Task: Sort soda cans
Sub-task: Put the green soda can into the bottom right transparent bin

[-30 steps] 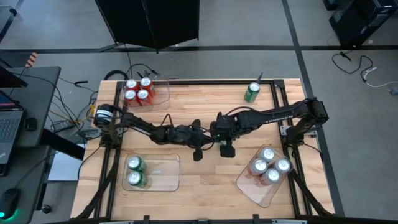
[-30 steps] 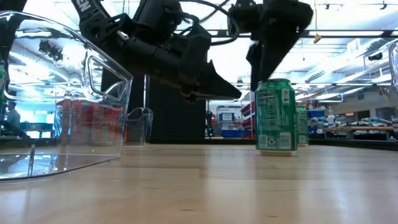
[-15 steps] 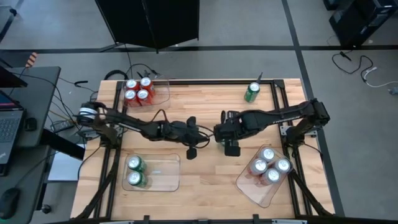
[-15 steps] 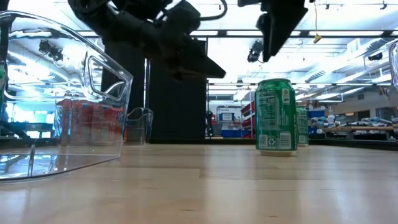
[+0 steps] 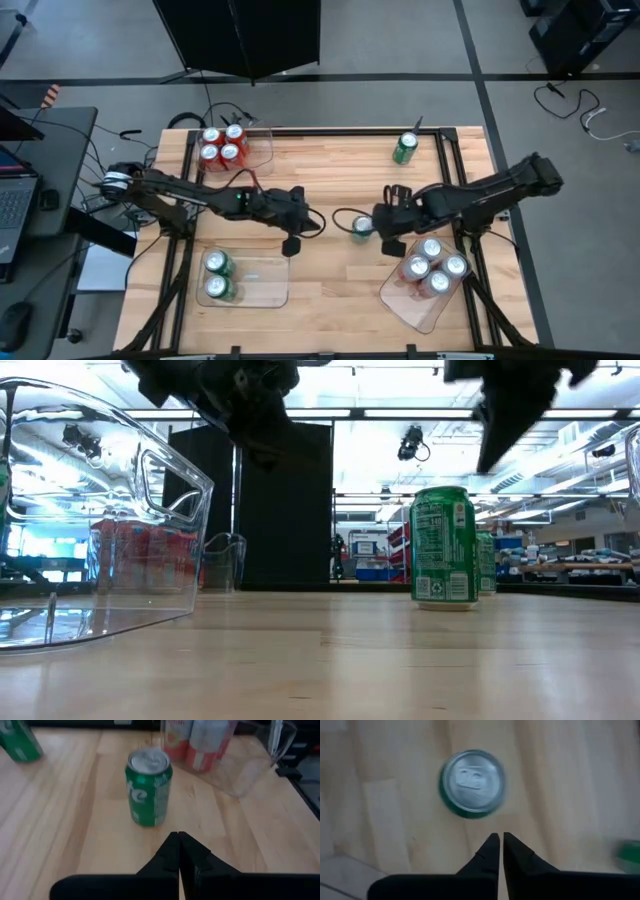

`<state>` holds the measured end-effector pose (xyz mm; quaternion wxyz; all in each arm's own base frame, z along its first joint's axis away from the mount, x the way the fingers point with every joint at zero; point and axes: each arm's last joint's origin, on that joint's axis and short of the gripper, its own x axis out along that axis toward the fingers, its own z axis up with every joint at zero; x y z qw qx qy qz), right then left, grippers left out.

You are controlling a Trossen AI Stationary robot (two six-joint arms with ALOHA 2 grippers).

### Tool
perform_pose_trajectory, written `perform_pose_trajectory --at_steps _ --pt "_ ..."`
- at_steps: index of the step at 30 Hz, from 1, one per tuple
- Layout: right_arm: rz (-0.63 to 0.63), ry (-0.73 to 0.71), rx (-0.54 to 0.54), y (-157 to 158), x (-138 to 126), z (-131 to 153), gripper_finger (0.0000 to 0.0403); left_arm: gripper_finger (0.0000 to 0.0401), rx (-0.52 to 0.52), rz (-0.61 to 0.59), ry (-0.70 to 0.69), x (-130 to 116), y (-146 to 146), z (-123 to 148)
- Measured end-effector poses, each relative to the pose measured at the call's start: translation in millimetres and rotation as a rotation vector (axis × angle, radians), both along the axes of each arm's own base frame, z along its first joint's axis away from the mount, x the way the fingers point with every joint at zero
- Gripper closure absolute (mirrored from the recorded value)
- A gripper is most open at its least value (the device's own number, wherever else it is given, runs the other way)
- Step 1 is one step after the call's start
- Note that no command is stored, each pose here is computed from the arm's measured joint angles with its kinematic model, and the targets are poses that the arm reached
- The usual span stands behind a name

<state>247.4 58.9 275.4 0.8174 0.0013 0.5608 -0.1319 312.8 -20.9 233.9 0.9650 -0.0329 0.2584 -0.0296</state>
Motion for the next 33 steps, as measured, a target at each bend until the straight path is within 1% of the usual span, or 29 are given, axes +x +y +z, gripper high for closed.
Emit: perform_pose_trajectory --at_steps 2,4,8,11,15,20,23,25,33 --pt "0.009 -0.060 0.056 -0.7 -6.8 -18.0 0.0400 0.0401 -0.004 0.003 0.044 -0.3 0.1 1.9" --pt "0.011 -0.107 0.090 -2.1 -11.0 -36.3 0.0399 0.0401 -0.021 0.017 0.086 -0.5 0.8 4.3" --pt "-0.006 -0.140 0.103 -7.1 -16.2 -66.9 0.0402 0.0401 -0.041 0.009 0.146 -1.9 2.7 5.2" --pt "-0.020 -0.160 0.106 -10.9 -16.8 -81.9 0.0402 0.0395 -0.069 0.001 0.136 -0.6 3.1 8.4" --pt "-0.042 -0.184 0.111 -16.0 -14.0 -95.7 0.0402 0.0375 -0.062 -0.027 0.140 -0.7 2.6 8.4" --pt "-0.052 -0.251 0.123 -20.0 -7.6 -103.1 0.0402 0.0325 -0.113 -0.111 0.146 -1.3 -0.8 8.5" --pt "-0.039 -0.264 0.136 -20.7 -2.6 -106.6 0.0403 0.0287 -0.153 -0.098 0.154 -1.3 -2.3 8.5" --pt "-0.027 -0.273 0.133 -20.9 1.5 -109.6 0.0403 0.0260 -0.160 -0.095 0.152 -0.6 -2.9 10.6" --pt "0.006 -0.330 0.149 -22.5 20.9 -125.0 0.0403 0.0155 -0.129 -0.056 0.101 4.9 -1.9 24.1"
